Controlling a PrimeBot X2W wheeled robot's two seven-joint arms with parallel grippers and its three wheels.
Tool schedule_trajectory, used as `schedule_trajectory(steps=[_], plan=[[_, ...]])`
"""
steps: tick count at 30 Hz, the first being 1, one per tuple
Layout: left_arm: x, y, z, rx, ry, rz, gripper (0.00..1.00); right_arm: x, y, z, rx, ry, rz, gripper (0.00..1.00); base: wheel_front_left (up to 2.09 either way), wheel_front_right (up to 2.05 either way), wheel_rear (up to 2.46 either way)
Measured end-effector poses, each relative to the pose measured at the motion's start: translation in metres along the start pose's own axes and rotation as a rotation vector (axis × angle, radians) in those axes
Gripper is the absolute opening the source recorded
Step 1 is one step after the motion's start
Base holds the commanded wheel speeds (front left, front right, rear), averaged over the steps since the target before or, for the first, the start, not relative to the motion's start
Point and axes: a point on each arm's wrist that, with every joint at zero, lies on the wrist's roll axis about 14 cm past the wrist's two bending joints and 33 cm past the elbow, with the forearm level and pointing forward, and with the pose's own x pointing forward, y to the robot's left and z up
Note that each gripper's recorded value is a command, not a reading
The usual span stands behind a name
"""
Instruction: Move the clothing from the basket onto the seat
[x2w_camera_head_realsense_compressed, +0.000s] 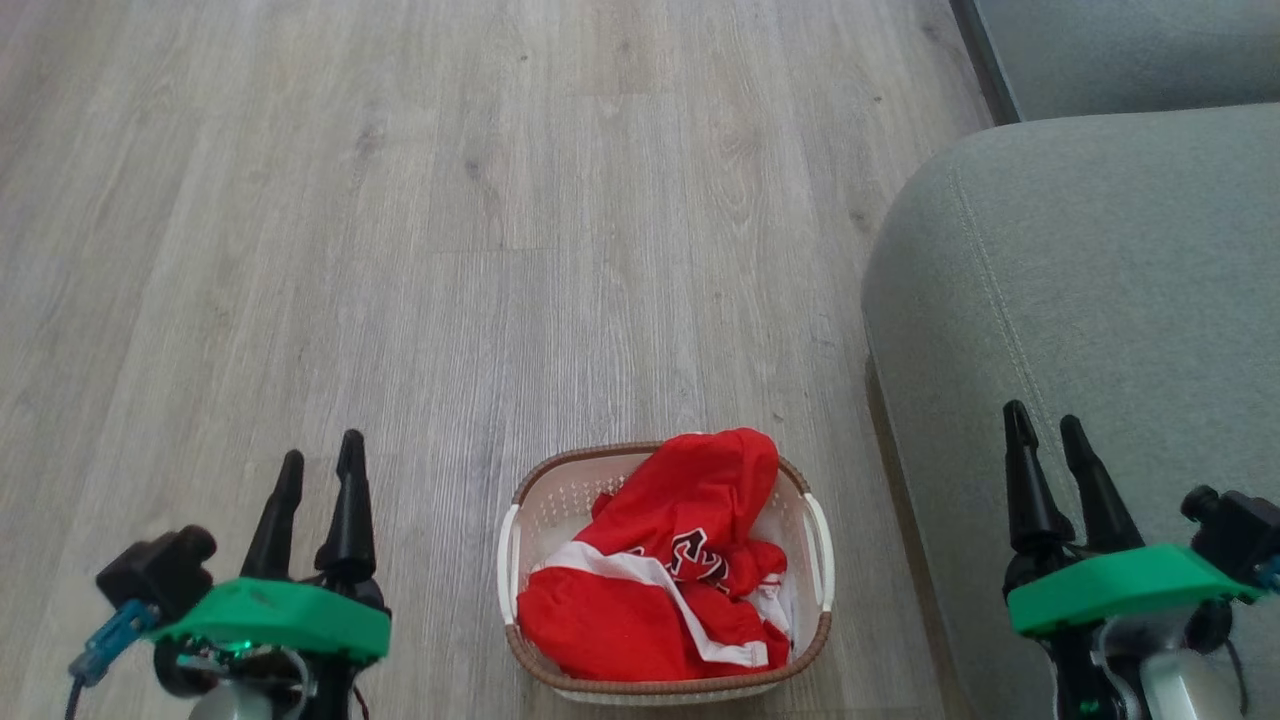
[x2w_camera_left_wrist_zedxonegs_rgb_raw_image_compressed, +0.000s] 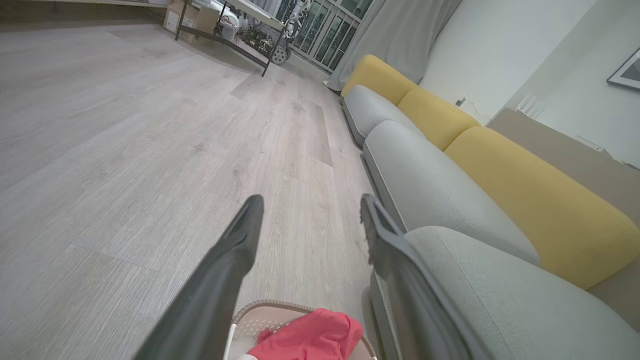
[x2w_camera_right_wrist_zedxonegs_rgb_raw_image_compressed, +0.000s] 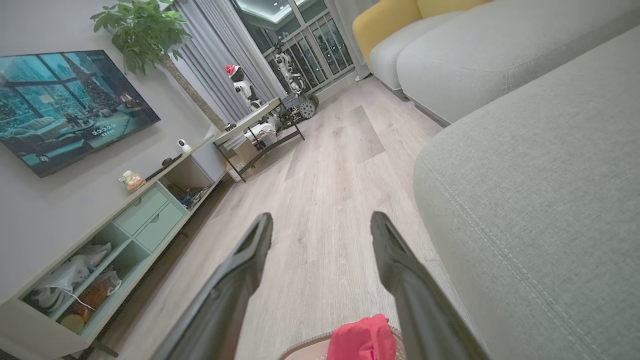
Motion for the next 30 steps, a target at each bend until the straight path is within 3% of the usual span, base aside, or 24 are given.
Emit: schedule_trajectory(steps=[30], plan=[[0.002,-0.026,0.01,0.347,-0.077,-0.105,1.0,-0.002,0.023,0.009,-0.327,-0.065,0.1,1.0,0.0,0.0,0.0]])
